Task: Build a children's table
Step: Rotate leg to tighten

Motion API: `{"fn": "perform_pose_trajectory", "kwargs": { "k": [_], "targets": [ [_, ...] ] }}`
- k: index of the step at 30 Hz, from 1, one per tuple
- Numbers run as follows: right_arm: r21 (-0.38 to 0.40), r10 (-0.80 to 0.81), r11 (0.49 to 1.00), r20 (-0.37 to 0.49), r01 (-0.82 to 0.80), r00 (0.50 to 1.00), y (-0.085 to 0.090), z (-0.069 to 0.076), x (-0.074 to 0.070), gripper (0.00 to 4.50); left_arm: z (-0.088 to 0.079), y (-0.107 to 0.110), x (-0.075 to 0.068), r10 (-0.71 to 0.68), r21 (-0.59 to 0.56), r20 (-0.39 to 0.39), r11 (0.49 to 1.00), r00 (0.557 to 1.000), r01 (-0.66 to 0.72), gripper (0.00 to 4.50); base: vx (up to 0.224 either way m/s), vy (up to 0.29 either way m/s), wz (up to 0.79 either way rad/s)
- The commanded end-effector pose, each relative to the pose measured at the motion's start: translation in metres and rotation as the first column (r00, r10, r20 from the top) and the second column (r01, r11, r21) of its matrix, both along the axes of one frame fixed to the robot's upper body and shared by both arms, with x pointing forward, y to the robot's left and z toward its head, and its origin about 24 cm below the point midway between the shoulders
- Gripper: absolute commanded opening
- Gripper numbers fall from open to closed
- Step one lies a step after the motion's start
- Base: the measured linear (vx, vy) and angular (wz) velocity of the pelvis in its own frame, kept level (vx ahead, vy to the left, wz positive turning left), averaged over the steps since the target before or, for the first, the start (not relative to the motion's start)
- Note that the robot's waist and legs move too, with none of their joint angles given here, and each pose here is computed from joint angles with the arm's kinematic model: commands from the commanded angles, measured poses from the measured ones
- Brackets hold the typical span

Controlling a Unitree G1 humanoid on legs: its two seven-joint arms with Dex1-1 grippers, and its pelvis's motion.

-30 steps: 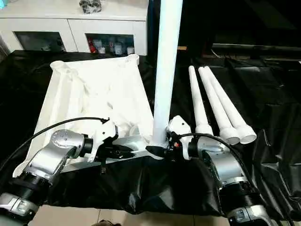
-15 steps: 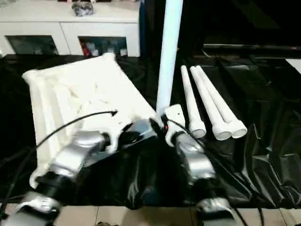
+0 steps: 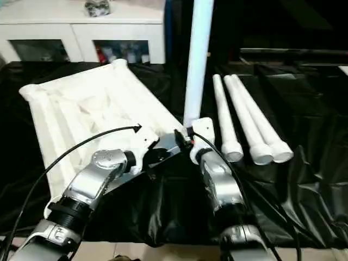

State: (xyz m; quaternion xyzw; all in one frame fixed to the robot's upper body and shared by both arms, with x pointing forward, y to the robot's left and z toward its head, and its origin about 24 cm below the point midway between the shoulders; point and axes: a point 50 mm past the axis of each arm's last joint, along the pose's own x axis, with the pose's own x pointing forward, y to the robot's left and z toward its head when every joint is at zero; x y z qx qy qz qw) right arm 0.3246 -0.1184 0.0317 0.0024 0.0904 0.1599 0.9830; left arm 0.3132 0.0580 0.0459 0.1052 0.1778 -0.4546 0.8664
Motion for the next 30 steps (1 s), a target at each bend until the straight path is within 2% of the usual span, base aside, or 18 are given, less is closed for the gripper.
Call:
{"fn": "perform_pose_trajectory", "kwargs": {
  "k": [1, 2, 4, 8, 12, 17, 18, 19, 20, 23, 24, 25, 28, 30],
  "targets": [
    [0.031, 0.032, 0.999, 0.003, -0.032, 0.999, 0.005, 0.003, -0.005, 3.51, 0.02, -0.025, -0.001, -0.056, -0.122, 0.088, 0.99, 0.995, 0.067, 0.0, 0.0, 0.0, 0.0],
    [0.037, 0.029, 0.999, 0.036, -0.031, 0.999, -0.011, 0.01, -0.017, 3.54, 0.021, -0.025, 0.001, -0.036, -0.144, 0.071, 0.988, 0.997, 0.046, 0.44, 0.0, 0.0, 0.0],
    [0.037, 0.029, 0.999, 0.036, -0.031, 0.999, -0.011, 0.01, -0.017, 3.54, 0.021, -0.025, 0.001, -0.036, -0.144, 0.071, 0.988, 0.997, 0.046, 0.55, 0.0, 0.0, 0.0],
    [0.015, 0.122, 0.992, 0.072, -0.123, 0.99, -0.023, 0.019, -0.039, 3.54, 0.018, -0.013, 0.006, 0.034, -0.112, 0.089, 0.993, 0.995, -0.024, 0.86, 0.0, 0.0, 0.0],
    [0.006, 0.168, 0.986, 0.073, -0.169, 0.983, -0.027, 0.024, -0.045, 3.54, 0.022, -0.003, 0.01, 0.071, -0.094, 0.133, 0.994, 0.989, -0.059, 1.07, 0.0, 0.0, 0.0],
    [-0.042, 0.301, 0.953, 0.022, -0.3, 0.954, -0.039, 0.03, -0.059, 3.54, 0.05, 0.049, 0.01, 0.213, -0.049, 0.256, 0.977, 0.943, -0.207, 1.15, 0.0, 0.0, 0.0],
    [-0.043, 0.304, 0.952, 0.021, -0.303, 0.952, -0.039, 0.03, -0.06, 3.54, 0.051, 0.051, 0.01, 0.216, -0.048, 0.258, 0.976, 0.942, -0.211, 1.15, 0.0, 0.0, 0.0],
    [-0.051, 0.332, 0.942, 0.01, -0.331, 0.943, -0.041, 0.032, -0.063, 3.54, 0.057, 0.064, 0.009, 0.244, -0.038, 0.28, 0.969, 0.928, -0.243, 1.15, 0.0, 0.0, 0.0],
    [-0.055, 0.403, 0.913, -0.034, -0.404, 0.915, -0.045, 0.033, -0.07, 3.54, 0.069, 0.097, 0.004, 0.299, 0.035, 0.317, 0.945, 0.9, -0.326, 1.15, 0.0, 0.0, 0.0],
    [-0.065, 0.442, 0.893, -0.067, -0.445, 0.895, -0.045, 0.031, -0.073, 3.54, 0.073, 0.119, 0.001, 0.331, 0.11, 0.325, 0.917, 0.886, -0.383, 1.15, 0.0, 0.0, 0.0],
    [-0.085, 0.445, 0.887, -0.093, -0.453, 0.89, -0.043, 0.027, -0.072, 3.54, 0.072, 0.139, -0.002, 0.349, 0.215, 0.326, 0.878, 0.879, -0.429, 1.15, 0.0, 0.0, 0.0],
    [-0.092, 0.442, 0.888, -0.1, -0.451, 0.891, -0.043, 0.026, -0.072, 3.54, 0.072, 0.144, -0.003, 0.349, 0.246, 0.328, 0.865, 0.878, -0.436, 1.15, 0.0, 0.0, 0.0],
    [-0.104, 0.389, 0.907, -0.168, -0.409, 0.906, -0.036, 0.013, -0.062, 3.54, 0.063, 0.174, -0.012, 0.382, 0.436, 0.295, 0.762, 0.876, -0.479, 1.15, 0.0, 0.0, 0.0],
    [-0.107, 0.381, 0.909, -0.183, -0.403, 0.906, -0.034, 0.009, -0.06, 3.54, 0.059, 0.179, -0.014, 0.401, 0.457, 0.281, 0.743, 0.872, -0.489, 1.15, 0.0, 0.0, 0.0]
  ]
}}
